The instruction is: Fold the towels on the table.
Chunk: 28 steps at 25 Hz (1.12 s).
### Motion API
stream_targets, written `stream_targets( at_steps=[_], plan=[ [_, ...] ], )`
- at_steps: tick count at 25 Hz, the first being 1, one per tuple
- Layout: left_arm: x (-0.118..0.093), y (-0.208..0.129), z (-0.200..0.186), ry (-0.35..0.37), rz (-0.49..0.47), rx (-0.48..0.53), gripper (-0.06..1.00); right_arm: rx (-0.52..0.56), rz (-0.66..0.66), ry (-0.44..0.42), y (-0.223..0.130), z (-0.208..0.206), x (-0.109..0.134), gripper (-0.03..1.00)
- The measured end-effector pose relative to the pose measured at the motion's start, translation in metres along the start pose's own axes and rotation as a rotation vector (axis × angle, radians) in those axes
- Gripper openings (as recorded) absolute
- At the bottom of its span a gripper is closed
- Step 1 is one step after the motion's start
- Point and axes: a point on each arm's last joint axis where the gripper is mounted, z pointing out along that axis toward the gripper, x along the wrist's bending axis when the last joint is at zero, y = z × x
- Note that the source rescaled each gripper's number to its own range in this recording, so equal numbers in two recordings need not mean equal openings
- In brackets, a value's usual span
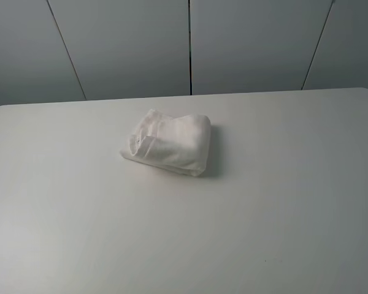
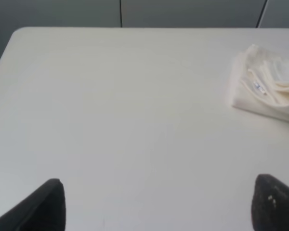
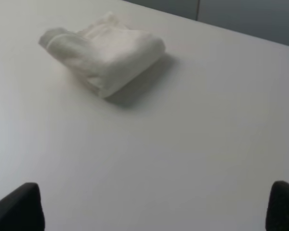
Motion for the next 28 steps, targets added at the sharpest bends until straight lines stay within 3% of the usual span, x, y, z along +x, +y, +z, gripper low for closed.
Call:
stream_targets(
  at_steps=[6,19,22,24,28],
  plan=[
    [-0.003,-0.007,0.02,-0.035,0.02,-0.003,1.0,-0.012,-0.015,0.014,0.0,0.003,0.001,1.0],
    [-0.005,-0.008,0.022,-0.058,0.047,-0.006,1.0,-0.064,-0.051,0.006,0.002,0.009,0.0,1.0],
    [-0.005,-0.008,0.022,-0.058,0.047,-0.006,1.0,-0.061,-0.034,-0.053,0.002,0.009,-0.004,1.0],
    [-0.004,-0.007,0.022,-0.042,0.037,-0.006,1.0,-0.057,0.006,-0.141,0.002,0.009,-0.009,1.0],
    [-0.004,-0.007,0.023,0.027,-0.004,-0.009,1.0,-0.056,0.084,-0.251,0.002,0.008,-0.009,1.0]
  ],
)
